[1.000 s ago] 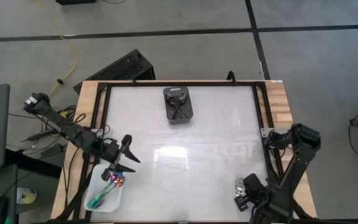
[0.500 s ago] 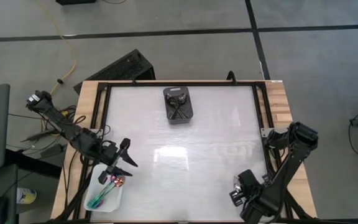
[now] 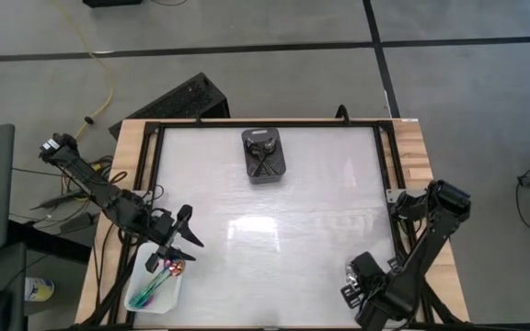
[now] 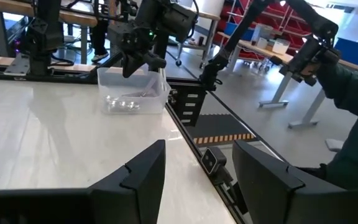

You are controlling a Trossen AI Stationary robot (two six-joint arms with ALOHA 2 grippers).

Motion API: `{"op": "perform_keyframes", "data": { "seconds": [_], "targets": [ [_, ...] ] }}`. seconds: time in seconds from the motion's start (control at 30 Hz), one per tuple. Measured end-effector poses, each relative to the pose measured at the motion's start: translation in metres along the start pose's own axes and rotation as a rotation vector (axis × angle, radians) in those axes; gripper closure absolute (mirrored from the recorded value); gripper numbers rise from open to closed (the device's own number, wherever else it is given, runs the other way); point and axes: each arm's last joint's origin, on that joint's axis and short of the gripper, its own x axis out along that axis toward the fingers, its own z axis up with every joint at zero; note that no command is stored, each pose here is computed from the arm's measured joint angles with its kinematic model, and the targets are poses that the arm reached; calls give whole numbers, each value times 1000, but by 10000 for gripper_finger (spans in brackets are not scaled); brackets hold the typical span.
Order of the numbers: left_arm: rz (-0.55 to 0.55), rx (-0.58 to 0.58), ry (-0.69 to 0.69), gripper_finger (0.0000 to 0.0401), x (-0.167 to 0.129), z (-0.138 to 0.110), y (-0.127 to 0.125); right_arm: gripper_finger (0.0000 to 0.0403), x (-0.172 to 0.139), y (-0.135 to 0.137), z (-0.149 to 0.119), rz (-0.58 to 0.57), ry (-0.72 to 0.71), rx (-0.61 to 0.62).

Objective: Sort silverware by color (type)
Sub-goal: Return to Home Position

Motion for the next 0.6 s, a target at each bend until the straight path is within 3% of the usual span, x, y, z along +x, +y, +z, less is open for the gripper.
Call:
{"op": "perform_keyframes", "data": {
  "seconds": [0.1,0.27,0.33,0.47,0.6],
  "targets": [
    [29,-9,-2,231,0,0,1,355,-10,1,1,8,3,-52],
    [333,21,-19,231,-2,-5,11,356,-32,7,8,79,-21,-201],
    [405,20,-48,231,-2,-3,13,359,-42,10,15,116,-14,-287],
    [400,30,-83,231,-1,2,16,375,-61,10,38,205,-54,-449],
    [423,42,-108,231,-1,10,21,386,-88,6,67,395,-299,-708]
  ]
}}
